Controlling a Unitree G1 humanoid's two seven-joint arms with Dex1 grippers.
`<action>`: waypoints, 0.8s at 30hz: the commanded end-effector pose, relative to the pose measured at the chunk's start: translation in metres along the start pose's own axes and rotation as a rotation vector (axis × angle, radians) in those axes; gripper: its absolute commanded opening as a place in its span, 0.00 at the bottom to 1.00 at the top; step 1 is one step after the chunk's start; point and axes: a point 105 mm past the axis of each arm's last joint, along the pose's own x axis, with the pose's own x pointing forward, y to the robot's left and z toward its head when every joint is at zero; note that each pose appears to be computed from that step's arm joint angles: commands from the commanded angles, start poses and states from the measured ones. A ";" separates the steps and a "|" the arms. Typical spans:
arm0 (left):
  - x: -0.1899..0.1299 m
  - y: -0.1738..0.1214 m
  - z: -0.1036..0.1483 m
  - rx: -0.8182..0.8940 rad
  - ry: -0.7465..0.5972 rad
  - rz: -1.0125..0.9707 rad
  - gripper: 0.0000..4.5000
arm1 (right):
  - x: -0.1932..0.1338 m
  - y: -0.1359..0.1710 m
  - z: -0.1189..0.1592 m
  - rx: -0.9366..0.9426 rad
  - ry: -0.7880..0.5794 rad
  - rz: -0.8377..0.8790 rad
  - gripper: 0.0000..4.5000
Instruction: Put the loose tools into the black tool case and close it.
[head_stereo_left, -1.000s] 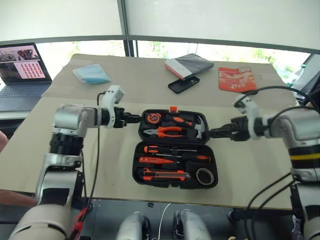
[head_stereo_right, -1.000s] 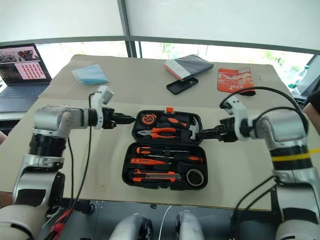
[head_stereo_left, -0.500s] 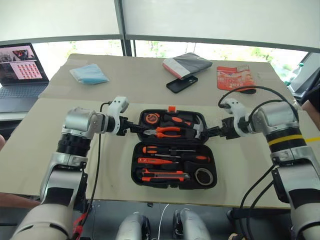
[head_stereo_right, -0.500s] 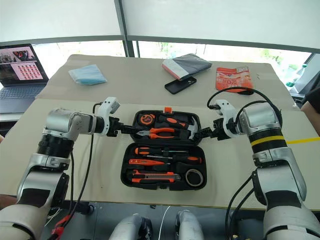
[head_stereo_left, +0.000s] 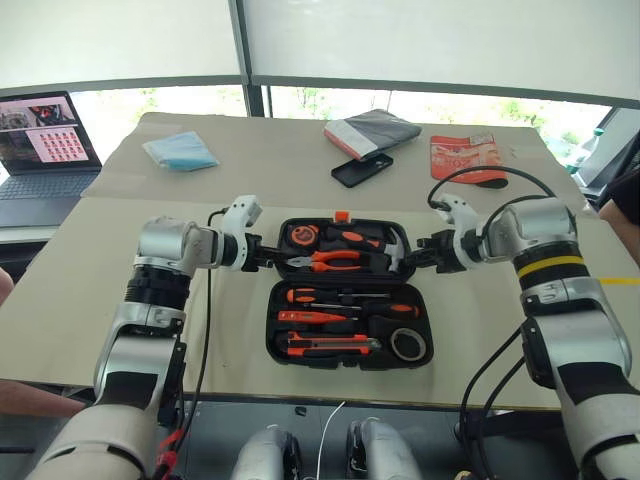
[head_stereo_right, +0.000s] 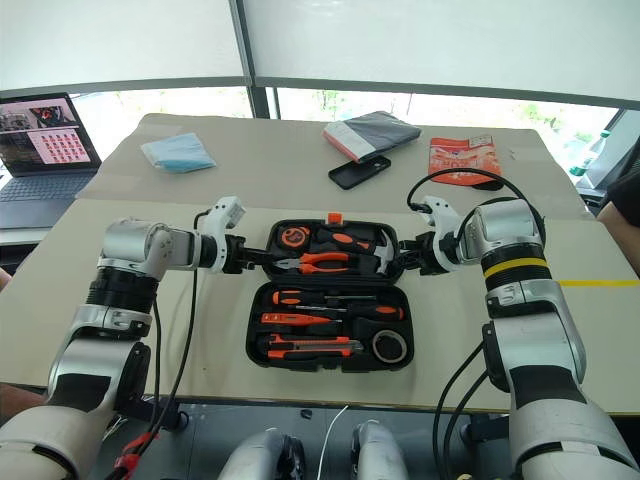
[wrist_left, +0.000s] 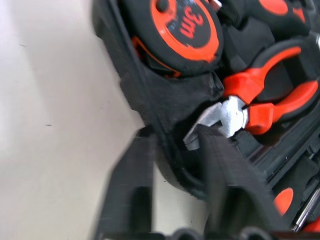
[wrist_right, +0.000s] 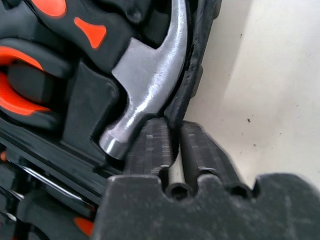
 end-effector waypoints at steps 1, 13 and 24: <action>-0.009 -0.011 0.022 0.018 -0.155 -0.063 0.01 | -0.010 -0.004 0.022 -0.084 -0.206 0.006 0.00; -0.048 -0.013 -0.006 0.534 -0.573 -0.140 0.01 | -0.056 0.025 0.023 -0.948 -0.689 -0.102 0.00; -0.054 -0.001 -0.085 1.080 -0.494 -0.114 0.01 | -0.047 0.000 -0.067 -1.639 -0.619 -0.211 0.00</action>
